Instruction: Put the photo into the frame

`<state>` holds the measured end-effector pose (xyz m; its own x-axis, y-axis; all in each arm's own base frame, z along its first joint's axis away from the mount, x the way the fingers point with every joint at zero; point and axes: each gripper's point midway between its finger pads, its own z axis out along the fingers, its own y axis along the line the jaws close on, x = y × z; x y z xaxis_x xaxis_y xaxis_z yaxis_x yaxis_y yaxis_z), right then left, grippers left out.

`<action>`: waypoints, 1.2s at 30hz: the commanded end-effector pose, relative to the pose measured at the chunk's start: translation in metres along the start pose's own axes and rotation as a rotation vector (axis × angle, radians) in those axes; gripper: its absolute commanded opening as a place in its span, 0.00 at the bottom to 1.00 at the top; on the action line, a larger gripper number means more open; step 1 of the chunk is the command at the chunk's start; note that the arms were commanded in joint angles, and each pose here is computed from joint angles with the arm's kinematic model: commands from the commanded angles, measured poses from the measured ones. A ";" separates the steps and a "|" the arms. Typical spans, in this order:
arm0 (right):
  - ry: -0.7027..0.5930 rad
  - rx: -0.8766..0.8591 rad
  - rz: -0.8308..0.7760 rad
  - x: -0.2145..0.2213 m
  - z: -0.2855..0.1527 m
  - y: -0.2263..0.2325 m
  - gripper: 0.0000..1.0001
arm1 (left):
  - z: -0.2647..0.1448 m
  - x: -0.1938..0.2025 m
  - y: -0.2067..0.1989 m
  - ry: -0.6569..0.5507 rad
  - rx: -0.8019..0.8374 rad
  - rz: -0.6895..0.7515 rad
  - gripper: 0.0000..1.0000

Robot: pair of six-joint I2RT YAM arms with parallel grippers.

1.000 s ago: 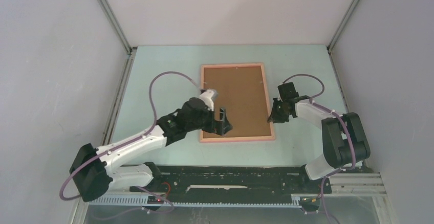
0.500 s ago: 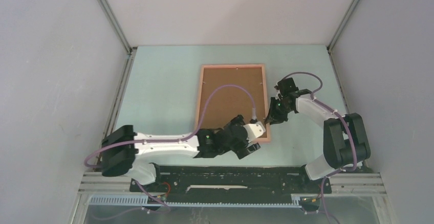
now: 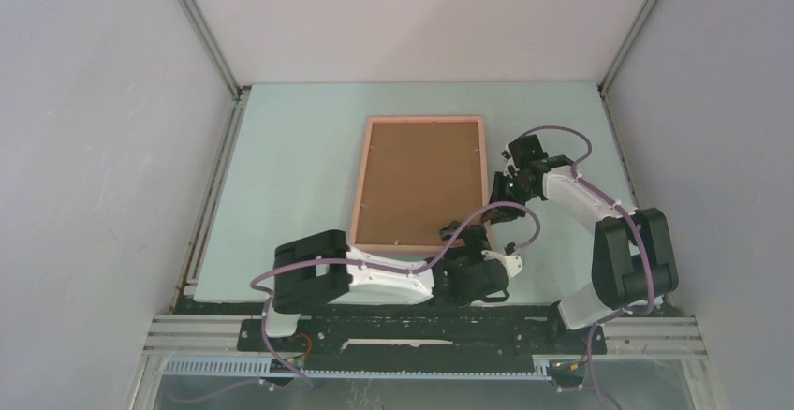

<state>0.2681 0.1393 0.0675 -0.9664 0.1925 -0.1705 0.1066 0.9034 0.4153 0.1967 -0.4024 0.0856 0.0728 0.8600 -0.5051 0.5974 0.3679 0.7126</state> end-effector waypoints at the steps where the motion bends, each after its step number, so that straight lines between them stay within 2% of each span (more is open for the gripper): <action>1: -0.063 -0.125 -0.005 -0.019 -0.028 0.035 0.00 | 0.011 -0.017 0.036 0.032 -0.247 0.061 0.98; 3: -0.069 -0.129 -0.006 -0.020 -0.029 0.037 0.00 | 0.012 -0.016 0.040 0.035 -0.286 0.068 0.96; 6: -0.071 -0.133 -0.006 -0.020 -0.031 0.037 0.00 | 0.008 -0.018 0.051 0.026 -0.346 0.055 0.85; 11: -0.098 -0.154 -0.024 -0.024 -0.041 0.039 0.02 | -0.011 -0.025 0.081 -0.010 -0.456 -0.006 0.47; 12: -0.106 -0.158 -0.041 -0.026 -0.047 0.042 0.10 | -0.015 -0.026 0.087 -0.017 -0.461 -0.019 0.40; 14: -0.138 -0.118 -0.085 -0.033 -0.065 0.042 0.25 | -0.023 -0.027 0.096 -0.035 -0.466 -0.054 0.36; 17: -0.265 -0.024 -0.115 -0.054 -0.103 0.033 0.41 | -0.033 -0.033 0.109 -0.063 -0.468 -0.094 0.24; 19: -0.356 -0.012 -0.100 -0.067 -0.134 0.029 0.48 | -0.040 -0.038 0.119 -0.076 -0.476 -0.119 0.18; 22: -0.510 -0.029 -0.016 -0.079 -0.180 0.018 0.51 | -0.055 -0.045 0.139 -0.111 -0.488 -0.192 0.01; 24: -0.601 -0.045 0.010 -0.079 -0.202 0.016 0.53 | -0.066 -0.049 0.153 -0.158 -0.471 -0.272 0.00; 26: -0.688 -0.051 0.039 -0.080 -0.222 0.009 0.55 | -0.073 -0.055 0.164 -0.213 -0.388 -0.380 0.00; 29: -0.744 -0.058 0.031 -0.076 -0.237 0.010 0.58 | -0.078 -0.063 0.175 -0.324 -0.148 -0.591 0.00; 34: -0.710 -0.074 0.025 -0.076 -0.228 0.011 0.59 | -0.110 -0.084 0.193 -0.604 0.270 -0.884 0.00; 36: -0.685 -0.087 0.027 -0.075 -0.221 0.012 0.58 | -0.121 -0.084 0.200 -0.661 0.365 -0.962 0.00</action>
<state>0.2828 0.0473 0.2999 -0.5516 0.4272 -0.7164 0.0692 0.8793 0.4711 0.2699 -0.3138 0.2968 -0.0030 0.3011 -0.9536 0.5006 0.8260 0.2592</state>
